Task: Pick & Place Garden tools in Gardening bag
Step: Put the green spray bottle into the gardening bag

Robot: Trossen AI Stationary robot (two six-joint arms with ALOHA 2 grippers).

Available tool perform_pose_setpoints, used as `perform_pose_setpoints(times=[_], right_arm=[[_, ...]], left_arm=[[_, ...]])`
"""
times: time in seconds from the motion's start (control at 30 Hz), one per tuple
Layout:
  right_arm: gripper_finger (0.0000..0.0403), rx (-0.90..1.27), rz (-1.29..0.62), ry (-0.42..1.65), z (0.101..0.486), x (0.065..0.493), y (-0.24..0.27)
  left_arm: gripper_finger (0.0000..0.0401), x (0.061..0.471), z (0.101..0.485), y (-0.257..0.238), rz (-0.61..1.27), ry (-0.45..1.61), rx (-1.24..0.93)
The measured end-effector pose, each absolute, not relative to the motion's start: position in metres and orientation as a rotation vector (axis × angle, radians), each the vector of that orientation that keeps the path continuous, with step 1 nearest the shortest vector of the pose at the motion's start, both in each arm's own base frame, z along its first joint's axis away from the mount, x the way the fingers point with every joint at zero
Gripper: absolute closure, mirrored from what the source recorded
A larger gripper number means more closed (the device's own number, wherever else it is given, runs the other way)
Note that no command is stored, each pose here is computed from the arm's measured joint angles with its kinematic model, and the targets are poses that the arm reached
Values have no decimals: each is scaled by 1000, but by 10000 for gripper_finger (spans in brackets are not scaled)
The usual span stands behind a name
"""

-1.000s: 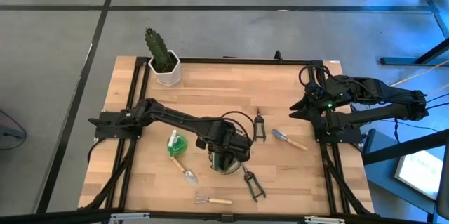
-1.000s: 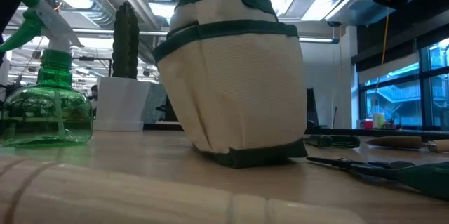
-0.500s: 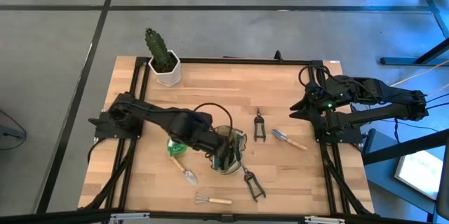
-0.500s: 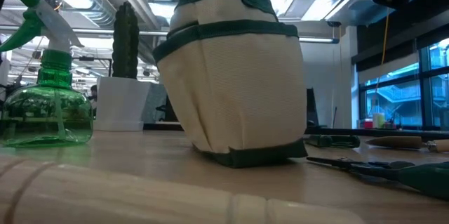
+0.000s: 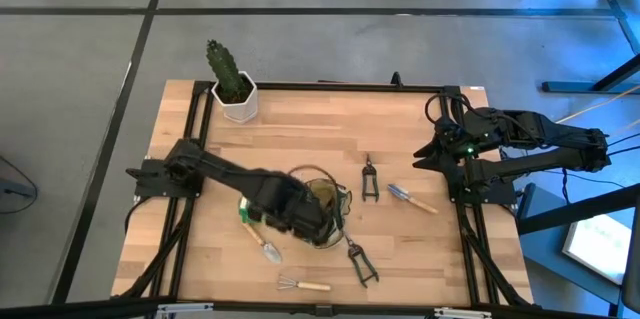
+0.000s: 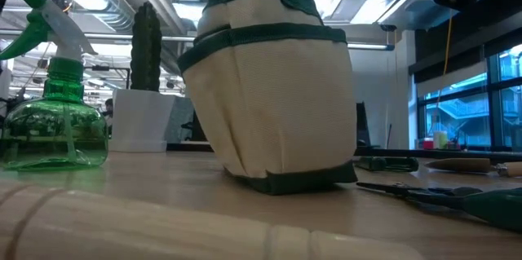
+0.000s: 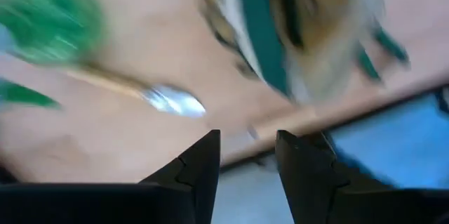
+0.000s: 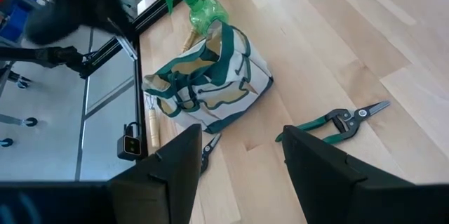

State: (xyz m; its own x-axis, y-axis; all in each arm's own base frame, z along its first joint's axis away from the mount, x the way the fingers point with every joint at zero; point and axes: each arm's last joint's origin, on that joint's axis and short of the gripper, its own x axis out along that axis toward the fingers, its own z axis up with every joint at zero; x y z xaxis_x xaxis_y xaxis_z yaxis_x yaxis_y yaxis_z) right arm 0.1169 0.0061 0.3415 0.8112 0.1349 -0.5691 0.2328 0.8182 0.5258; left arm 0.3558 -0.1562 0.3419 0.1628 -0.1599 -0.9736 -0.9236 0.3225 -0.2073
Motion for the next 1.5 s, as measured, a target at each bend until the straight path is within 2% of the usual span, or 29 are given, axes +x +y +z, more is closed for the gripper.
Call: perform_pose_setpoints(times=[0.1, 0.17, 0.3, 0.4, 0.5, 0.67, 0.77, 0.9, 1.03, 1.13, 1.3, 1.37, 1.43, 1.5], right_arm=[[201, 621, -58, 637, 341, 117, 6], [201, 621, -59, 642, 341, 116, 6], [201, 620, -60, 643, 341, 116, 6], [201, 618, -65, 644, 340, 116, 6], [201, 615, -72, 643, 340, 117, 6], [201, 618, -79, 651, 339, 119, 5], [201, 621, -80, 653, 339, 120, 5], [201, 626, -82, 653, 339, 120, 5], [201, 627, -82, 653, 339, 120, 5], [201, 626, -82, 653, 339, 120, 5], [201, 622, -88, 649, 339, 121, 5], [201, 620, -88, 652, 339, 122, 5], [201, 620, -89, 653, 339, 122, 5], [201, 624, -90, 653, 339, 122, 5]], left_arm=[[269, 365, 339, -191, 563, 1265, -1188], [273, 366, 339, -214, 515, 1175, -1257], [285, 341, 339, -250, 672, 1051, -1389], [294, 309, 336, -269, 850, 959, -1381], [300, 289, 337, -274, 913, 1008, -1312], [303, 292, 351, -248, 937, 898, -1275], [302, 285, 356, -245, 940, 914, -1245], [304, 266, 365, -259, 869, 932, -1261], [312, 256, 369, -288, 696, 913, -1317], [314, 256, 355, -309, 599, 926, -1376], [314, 266, 287, -338, 465, 895, -1482], [314, 261, 266, -333, 475, 895, -1482], [314, 253, 262, -317, 512, 901, -1466], [315, 248, 276, -295, 542, 905, -1468]])
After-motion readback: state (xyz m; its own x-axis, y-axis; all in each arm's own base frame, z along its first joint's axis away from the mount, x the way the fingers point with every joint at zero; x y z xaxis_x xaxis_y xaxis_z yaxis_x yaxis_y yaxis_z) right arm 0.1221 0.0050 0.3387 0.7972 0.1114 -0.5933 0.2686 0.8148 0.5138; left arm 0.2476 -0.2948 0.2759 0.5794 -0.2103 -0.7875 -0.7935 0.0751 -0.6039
